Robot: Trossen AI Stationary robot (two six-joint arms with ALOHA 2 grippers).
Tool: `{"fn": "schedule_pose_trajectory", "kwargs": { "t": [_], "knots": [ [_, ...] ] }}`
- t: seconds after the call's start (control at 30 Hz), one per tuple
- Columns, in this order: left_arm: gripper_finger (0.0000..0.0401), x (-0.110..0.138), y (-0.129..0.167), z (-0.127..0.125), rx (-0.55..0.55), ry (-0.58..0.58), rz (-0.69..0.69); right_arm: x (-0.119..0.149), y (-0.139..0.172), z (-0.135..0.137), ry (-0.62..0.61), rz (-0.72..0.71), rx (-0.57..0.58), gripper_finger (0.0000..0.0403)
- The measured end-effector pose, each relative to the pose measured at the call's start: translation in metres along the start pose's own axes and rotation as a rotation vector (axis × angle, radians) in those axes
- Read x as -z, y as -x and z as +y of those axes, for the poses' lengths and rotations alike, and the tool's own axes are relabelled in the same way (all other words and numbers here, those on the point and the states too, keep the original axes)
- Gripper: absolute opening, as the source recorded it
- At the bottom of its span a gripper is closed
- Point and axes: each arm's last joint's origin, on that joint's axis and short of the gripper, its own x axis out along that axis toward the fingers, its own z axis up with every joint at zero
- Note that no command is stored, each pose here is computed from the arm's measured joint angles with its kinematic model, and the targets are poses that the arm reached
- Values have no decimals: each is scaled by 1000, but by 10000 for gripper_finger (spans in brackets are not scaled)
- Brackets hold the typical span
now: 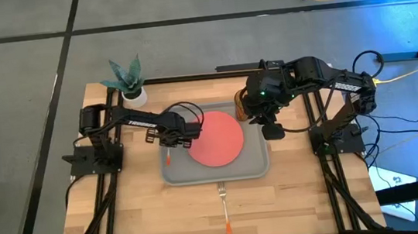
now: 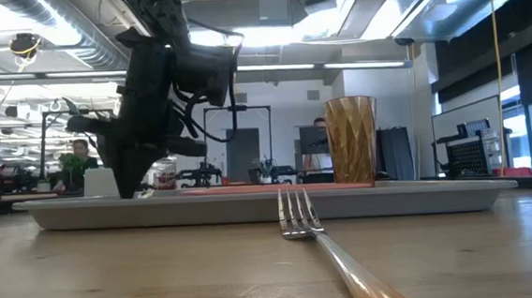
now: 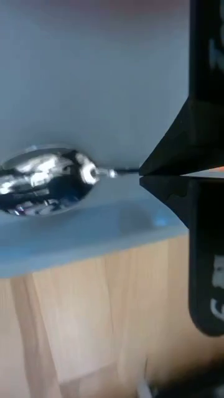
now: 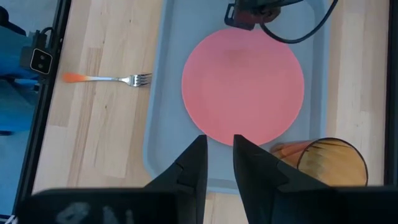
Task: Pick and place plate/cup/fork/spoon on tray
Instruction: Put the fork beside the orange spoon on the gray tray
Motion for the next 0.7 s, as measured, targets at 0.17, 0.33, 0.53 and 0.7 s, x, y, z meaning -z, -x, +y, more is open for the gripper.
{"fn": "schedule_pose_trajectory", "kwargs": {
  "t": [0.17,0.33,0.53,0.7],
  "knots": [
    [0,3,9,3,14,-74,-87,0,0,0,28,2,0,78],
    [0,19,42,15,112,-206,-208,4,0,1,49,43,-6,78],
    [0,60,85,39,277,-391,-366,8,-14,9,15,113,-27,78],
    [0,99,107,60,409,-484,-438,14,-48,27,-124,201,-30,78]
  ]
}}
